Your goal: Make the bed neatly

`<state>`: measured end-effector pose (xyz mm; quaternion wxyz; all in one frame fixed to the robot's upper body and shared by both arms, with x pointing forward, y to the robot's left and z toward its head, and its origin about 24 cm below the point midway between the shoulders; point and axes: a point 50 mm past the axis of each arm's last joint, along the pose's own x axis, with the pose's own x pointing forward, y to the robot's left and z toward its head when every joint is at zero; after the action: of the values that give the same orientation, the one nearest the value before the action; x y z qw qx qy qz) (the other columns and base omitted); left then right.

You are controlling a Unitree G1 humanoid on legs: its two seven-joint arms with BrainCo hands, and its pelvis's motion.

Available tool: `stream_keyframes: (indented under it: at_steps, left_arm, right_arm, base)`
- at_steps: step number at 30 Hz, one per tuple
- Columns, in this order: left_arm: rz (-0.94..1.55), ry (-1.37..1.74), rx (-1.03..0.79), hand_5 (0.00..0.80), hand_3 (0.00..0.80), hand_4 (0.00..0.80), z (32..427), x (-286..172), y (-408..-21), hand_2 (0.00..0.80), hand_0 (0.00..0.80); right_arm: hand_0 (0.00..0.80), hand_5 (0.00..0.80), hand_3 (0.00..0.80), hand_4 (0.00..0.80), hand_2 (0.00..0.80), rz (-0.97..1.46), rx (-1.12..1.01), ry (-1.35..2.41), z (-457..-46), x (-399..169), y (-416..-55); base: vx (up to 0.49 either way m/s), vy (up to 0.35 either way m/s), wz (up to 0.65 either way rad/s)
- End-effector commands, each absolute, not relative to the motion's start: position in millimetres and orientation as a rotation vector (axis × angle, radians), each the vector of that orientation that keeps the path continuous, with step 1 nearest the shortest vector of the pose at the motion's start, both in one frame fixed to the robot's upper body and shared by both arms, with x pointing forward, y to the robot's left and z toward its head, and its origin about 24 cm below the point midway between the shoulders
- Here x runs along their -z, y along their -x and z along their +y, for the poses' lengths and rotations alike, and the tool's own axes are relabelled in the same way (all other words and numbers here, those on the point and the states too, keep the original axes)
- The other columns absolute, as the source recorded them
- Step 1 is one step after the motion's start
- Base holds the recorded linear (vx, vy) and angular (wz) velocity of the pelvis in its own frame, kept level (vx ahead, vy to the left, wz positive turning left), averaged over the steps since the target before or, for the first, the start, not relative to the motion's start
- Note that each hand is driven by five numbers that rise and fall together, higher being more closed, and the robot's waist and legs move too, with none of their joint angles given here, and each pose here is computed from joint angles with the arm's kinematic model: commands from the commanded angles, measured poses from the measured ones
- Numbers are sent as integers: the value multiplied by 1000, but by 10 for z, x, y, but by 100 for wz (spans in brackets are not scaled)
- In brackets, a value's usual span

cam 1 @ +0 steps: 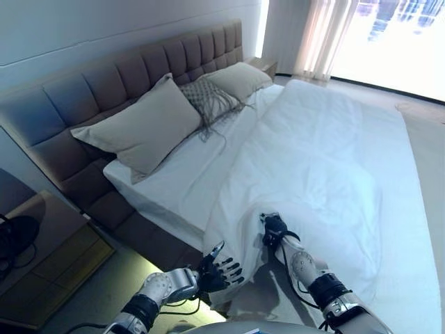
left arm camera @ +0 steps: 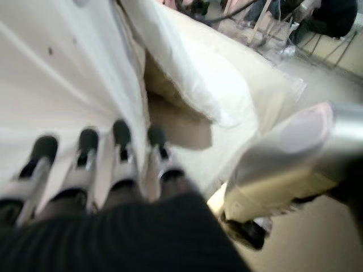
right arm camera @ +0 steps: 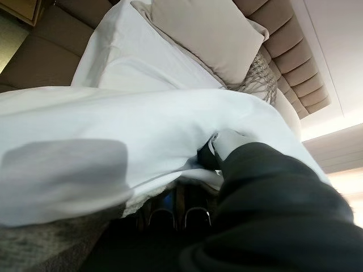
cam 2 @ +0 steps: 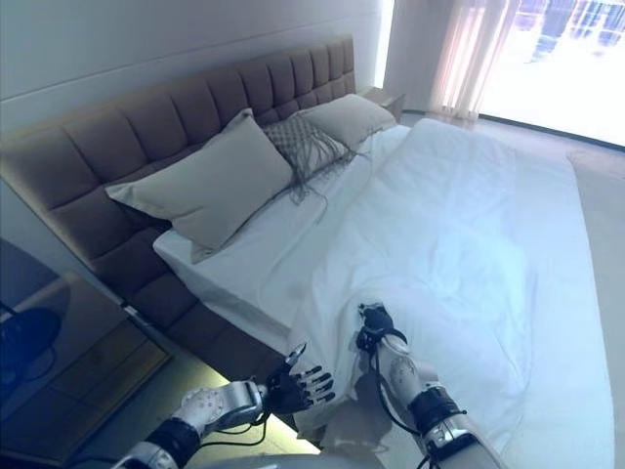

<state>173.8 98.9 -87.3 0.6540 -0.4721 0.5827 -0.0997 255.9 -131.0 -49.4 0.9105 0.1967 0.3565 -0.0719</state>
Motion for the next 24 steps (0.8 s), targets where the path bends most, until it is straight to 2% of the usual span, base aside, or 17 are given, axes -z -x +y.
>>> stream_keyframes:
  at_steps: [1, 12, 16, 24]
  left_arm:
    - [1429, 1054, 377, 0, 0, 0, 801, 763, -1620, 0, 0]
    - [1504, 1055, 503, 0, 0, 0, 838, 453, -1452, 0, 0]
    - [1524, 1162, 475, 0, 0, 0, 803, 400, -1446, 0, 0]
    - [1573, 1347, 514, 0, 0, 0, 464, 502, -1405, 0, 0]
  right_arm:
    - [800, 800, 800, 800, 800, 476, 50, -452, -1189, -165, -3050]
    - [800, 800, 800, 800, 800, 451, 109, -466, -1415, -161, -3024]
    - [800, 800, 800, 800, 800, 451, 97, -476, -1403, -170, -3048]
    - [800, 800, 800, 800, 800, 456, 66, -464, -1262, -173, -3062]
  base:
    - [31, -29, 3]
    - [13, -29, 8]
    - [0, 0, 0]
    - [16, -32, -2]
